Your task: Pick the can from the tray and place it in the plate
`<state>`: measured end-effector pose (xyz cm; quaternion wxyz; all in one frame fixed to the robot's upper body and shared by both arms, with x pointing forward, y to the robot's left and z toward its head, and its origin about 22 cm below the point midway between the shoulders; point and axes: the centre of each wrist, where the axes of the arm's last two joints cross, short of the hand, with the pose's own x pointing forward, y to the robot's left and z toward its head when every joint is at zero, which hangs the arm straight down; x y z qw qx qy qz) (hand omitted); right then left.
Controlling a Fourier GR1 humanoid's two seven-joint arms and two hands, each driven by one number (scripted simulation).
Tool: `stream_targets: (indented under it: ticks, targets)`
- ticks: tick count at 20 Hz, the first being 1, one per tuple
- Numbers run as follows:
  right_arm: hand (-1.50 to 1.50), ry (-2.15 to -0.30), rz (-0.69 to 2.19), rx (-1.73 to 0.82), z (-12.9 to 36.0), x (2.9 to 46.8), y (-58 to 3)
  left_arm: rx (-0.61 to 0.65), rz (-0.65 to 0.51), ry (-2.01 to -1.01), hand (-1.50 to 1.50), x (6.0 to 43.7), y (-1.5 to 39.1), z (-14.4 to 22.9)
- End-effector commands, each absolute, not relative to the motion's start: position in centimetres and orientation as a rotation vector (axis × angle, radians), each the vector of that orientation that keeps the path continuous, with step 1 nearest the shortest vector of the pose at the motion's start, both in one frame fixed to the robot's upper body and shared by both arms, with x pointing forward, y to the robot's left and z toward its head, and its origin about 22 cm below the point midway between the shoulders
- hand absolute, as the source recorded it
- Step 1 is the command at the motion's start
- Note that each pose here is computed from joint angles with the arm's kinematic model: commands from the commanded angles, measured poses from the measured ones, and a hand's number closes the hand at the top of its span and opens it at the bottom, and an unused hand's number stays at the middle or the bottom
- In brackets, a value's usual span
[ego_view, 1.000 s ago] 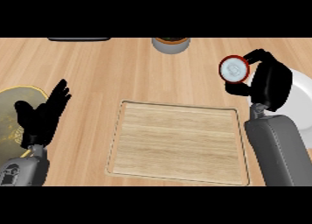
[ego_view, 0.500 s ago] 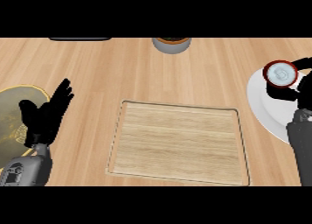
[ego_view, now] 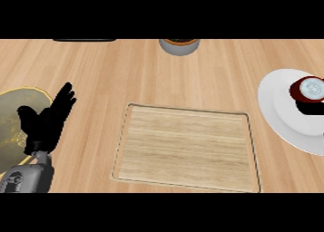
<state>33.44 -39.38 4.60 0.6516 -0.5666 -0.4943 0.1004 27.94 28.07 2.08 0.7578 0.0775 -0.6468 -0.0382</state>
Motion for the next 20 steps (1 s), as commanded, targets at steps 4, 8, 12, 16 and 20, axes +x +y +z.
stream_targets:
  ticks: [4,8,12,16,20]
  targets:
    - [-1.50,-1.148,0.286,-1.093,2.4,32.9,-42.9,0.158,-0.101,-1.412,0.00,26.6,28.8,1.8]
    - [-1.50,-1.315,0.262,-1.176,4.6,33.7,-43.2,0.174,-0.099,-1.395,0.00,28.4,27.6,1.1]
    - [-1.50,-1.612,0.177,-1.105,5.7,33.7,-42.4,0.172,-0.082,-1.380,0.00,27.7,28.4,1.0]
    - [-1.50,-1.762,0.076,-0.962,7.0,33.4,-40.6,0.199,-0.061,-1.416,0.00,27.8,28.8,1.1]
    - [-1.50,-1.683,-0.124,-0.790,7.5,32.8,-41.0,0.188,-0.080,-1.410,0.00,28.3,28.6,1.9]
